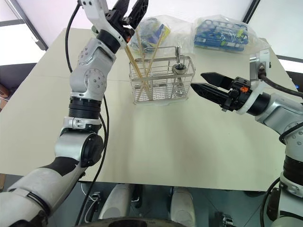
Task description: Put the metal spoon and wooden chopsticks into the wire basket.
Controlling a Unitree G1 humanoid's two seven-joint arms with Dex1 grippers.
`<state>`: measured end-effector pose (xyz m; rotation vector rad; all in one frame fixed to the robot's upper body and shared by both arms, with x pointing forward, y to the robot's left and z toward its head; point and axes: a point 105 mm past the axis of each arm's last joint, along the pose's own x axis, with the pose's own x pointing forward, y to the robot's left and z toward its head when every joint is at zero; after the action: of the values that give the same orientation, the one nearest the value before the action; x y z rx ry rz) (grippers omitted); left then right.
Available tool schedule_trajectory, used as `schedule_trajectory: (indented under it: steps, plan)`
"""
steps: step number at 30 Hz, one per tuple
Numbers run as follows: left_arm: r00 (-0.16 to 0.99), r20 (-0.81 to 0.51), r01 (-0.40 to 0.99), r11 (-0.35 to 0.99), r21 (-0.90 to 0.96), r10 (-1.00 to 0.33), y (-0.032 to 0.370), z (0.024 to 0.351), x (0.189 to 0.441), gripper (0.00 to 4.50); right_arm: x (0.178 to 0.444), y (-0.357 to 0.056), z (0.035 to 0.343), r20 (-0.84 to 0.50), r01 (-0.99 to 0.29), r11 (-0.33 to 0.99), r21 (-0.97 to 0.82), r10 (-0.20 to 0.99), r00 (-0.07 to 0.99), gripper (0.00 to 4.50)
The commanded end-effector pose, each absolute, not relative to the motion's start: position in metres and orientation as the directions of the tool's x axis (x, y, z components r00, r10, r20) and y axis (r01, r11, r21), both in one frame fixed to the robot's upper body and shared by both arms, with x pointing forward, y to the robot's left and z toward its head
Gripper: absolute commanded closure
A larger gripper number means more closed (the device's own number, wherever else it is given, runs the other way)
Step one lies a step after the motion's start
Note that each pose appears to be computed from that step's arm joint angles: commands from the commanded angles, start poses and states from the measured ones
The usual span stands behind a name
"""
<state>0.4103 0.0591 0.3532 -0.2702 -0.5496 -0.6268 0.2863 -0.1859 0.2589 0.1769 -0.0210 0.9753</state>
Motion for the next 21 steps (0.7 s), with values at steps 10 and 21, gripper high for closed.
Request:
schedule_trajectory:
  steps: [10, 21]
  plan:
    - [0.499, 0.352, 0.719, 0.605, 0.341, -0.792, 0.125, 0.399, 0.343, 0.04, 0.291, -0.189, 0.271, 0.092, -0.841, 0.54, 0.044, 0.836, 0.541, 0.4]
    - [0.564, -0.12, 0.767, 0.465, 0.443, -0.817, 0.207, 0.322, 0.308, 0.04, 0.295, -0.206, 0.267, 0.053, -0.833, 0.554, 0.005, 0.831, 0.553, 0.4]
